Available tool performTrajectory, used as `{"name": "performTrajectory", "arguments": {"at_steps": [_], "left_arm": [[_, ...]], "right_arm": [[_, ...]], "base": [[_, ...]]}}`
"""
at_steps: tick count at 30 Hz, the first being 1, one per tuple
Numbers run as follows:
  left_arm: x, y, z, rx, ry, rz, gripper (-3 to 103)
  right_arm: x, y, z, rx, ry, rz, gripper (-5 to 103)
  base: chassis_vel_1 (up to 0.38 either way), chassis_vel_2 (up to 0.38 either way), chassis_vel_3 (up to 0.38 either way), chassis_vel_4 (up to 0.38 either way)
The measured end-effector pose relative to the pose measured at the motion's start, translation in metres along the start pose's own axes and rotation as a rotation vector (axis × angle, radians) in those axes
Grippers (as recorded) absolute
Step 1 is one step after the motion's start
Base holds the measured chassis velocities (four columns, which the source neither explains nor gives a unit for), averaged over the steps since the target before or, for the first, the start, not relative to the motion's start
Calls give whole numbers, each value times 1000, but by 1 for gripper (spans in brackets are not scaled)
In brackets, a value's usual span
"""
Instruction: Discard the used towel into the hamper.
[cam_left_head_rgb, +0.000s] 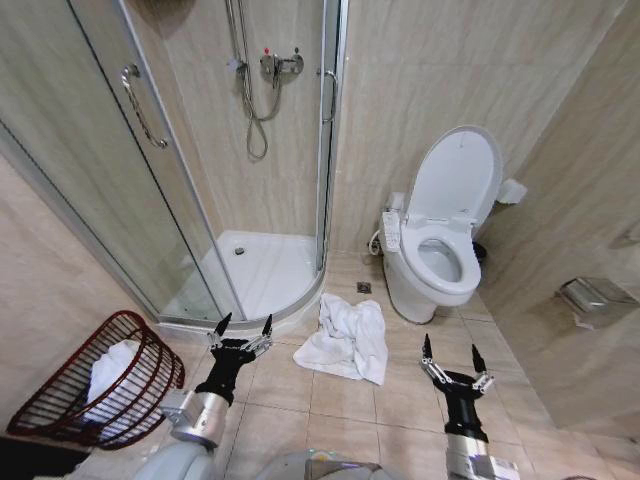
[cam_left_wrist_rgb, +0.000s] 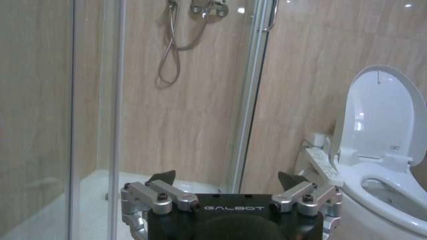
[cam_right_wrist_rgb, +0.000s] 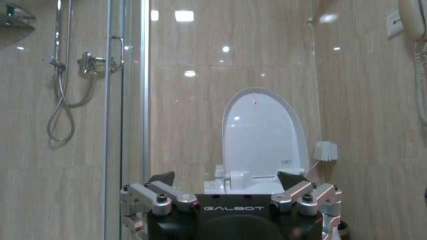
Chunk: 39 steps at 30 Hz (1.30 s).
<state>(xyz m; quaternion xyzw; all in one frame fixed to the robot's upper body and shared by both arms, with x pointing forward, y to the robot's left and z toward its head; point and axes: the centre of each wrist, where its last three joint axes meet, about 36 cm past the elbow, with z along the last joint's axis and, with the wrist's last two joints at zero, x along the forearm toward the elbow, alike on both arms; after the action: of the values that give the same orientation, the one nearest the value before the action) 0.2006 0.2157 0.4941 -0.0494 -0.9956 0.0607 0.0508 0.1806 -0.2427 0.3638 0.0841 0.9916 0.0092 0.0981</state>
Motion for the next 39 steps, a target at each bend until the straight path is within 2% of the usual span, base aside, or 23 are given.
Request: {"name": "performTrajectory", "arguments": {"at_steps": [8,18,39], "left_arm": [[0,0,0,0,0,0,100],[0,0,0,0,0,0,100],[0,0,0,0,0,0,100]], "right_arm": [[-2,-5,4,-20,-10,15,100],[-4,-11,10,-5,-8,43,100],[7,3,20,-31,-6,43,100]], "base": [[0,0,0,0],[0,0,0,0],[0,0,0,0]]}}
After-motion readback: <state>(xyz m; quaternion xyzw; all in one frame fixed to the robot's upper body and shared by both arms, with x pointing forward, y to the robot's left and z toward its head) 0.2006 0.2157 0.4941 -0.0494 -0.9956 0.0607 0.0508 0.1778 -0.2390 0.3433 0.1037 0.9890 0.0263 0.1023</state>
